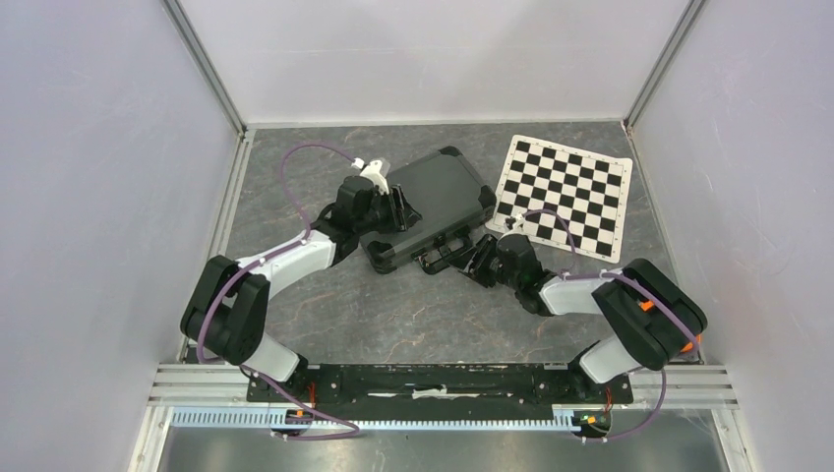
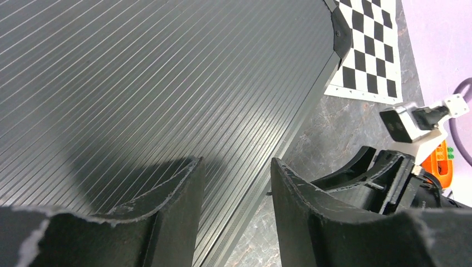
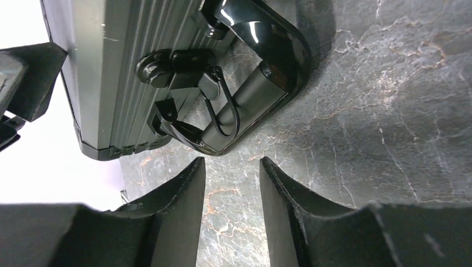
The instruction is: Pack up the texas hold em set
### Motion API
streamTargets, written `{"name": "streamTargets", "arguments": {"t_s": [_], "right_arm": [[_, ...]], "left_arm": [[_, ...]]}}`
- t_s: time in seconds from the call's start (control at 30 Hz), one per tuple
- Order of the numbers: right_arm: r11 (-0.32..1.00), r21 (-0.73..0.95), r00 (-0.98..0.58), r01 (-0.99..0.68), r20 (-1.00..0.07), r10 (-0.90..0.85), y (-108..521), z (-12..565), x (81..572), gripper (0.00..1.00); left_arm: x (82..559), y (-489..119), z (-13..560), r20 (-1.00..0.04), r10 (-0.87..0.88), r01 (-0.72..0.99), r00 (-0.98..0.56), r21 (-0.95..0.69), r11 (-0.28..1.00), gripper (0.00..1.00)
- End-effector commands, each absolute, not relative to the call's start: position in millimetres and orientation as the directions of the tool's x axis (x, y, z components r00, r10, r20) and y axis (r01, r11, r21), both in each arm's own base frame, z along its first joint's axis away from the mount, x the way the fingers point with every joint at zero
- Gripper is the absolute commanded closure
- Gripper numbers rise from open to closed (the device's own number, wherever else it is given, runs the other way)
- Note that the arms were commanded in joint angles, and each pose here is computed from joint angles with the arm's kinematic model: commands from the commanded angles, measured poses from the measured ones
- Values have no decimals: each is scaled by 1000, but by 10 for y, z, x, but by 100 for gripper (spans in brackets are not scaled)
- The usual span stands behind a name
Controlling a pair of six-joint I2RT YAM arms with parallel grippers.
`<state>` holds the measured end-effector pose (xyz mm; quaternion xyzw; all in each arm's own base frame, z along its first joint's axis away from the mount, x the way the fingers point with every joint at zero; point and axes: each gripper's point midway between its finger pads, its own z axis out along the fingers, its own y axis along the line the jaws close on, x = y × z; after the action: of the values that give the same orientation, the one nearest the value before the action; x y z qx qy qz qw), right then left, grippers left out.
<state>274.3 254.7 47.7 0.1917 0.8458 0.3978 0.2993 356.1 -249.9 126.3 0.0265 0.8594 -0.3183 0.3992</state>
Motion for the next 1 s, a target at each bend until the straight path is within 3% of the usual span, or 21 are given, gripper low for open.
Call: {"name": "streamTargets", "arguments": {"t_s": [0.0, 0.47, 0.7, 0.8, 0.87, 0.97], "right_arm": [[540, 835, -708, 101, -320, 629, 2654, 594, 2889, 55], [524, 847, -687, 84, -332, 647, 2813, 658, 3060, 63], [517, 853, -683, 72, -336, 649, 2851, 695, 3110, 85], [514, 855, -680, 66, -338, 650, 2853, 734, 3114, 87], [513, 856, -679, 63, -340, 650, 2860, 759, 3125, 95], [517, 855, -678, 50, -351, 646, 2890, 793, 3167, 99]], "left_arm": [[3266, -2197, 630, -607, -158, 178, -779, -455, 873, 45], [3266, -2191, 659, -628, -153, 197, -763, -452, 870, 45], [3261, -2194, 664, -630, -148, 203, -762, -450, 870, 46], [3261, -2188, 657, -630, -142, 204, -763, -444, 873, 46], [3262, -2195, 653, -631, -125, 217, -766, -437, 873, 45], [3256, -2209, 646, -629, -100, 233, -771, -425, 875, 46]]}}
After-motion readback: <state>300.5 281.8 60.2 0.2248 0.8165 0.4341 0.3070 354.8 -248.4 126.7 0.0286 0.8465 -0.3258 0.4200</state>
